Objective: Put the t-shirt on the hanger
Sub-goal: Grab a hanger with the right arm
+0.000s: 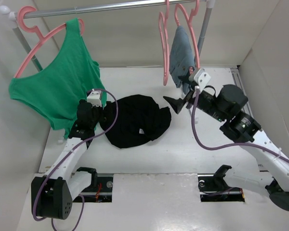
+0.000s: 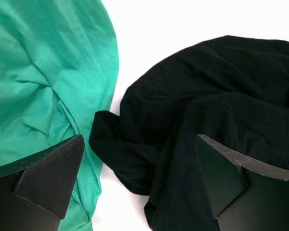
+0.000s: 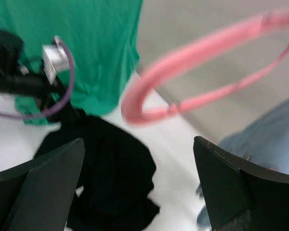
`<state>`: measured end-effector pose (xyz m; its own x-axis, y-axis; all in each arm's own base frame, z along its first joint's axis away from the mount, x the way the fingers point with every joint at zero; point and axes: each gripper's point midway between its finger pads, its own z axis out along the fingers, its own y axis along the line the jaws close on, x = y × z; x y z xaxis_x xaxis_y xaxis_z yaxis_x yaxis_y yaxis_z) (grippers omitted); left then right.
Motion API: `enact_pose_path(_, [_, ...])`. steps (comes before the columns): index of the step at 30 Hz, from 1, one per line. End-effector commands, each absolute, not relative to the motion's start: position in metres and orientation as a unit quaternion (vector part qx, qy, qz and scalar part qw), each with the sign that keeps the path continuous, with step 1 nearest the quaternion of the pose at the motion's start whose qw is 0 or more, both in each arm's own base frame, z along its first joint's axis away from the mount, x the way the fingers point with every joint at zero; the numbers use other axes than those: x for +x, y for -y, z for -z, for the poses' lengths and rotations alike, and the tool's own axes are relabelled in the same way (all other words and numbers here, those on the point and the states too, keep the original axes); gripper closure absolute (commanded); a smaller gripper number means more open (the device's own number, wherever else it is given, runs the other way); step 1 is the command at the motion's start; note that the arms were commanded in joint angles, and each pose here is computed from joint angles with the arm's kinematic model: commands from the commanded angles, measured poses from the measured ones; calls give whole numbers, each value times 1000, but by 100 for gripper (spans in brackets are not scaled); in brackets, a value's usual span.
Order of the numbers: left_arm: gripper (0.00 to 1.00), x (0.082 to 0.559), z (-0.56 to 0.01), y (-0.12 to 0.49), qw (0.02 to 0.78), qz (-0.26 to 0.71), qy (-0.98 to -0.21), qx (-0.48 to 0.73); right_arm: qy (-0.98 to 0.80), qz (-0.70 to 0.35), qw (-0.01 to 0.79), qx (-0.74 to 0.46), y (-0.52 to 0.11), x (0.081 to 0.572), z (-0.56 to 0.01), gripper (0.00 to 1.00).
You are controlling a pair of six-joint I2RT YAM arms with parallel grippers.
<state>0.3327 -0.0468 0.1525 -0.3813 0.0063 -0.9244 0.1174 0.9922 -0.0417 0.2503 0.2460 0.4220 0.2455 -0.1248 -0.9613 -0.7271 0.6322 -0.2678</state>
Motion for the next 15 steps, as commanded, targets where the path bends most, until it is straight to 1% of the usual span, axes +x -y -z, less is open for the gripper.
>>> enact_pose_path(1, [0,340,-174,54,580,60,-810,62,-525,-253,709,-397,-265,237,-474,1])
enact_pose_path(8, [0,336,-171,55,581,61,-809,69,-476,-273,735,-399,-273,232,-551,1])
enact_pose_path(10, [0,335,-171,55,584,61,-807,69,-468,-273,741,-395,-271,230,-563,1])
enact_pose_path(11, [0,335,-171,55,584,61,-807,69,-462,-279,747,-388,-267,224,-576,1])
enact_pose_path(15, [0,335,-169,54,584,61,-806,69,-487,-264,767,-322,-251,239,-595,1])
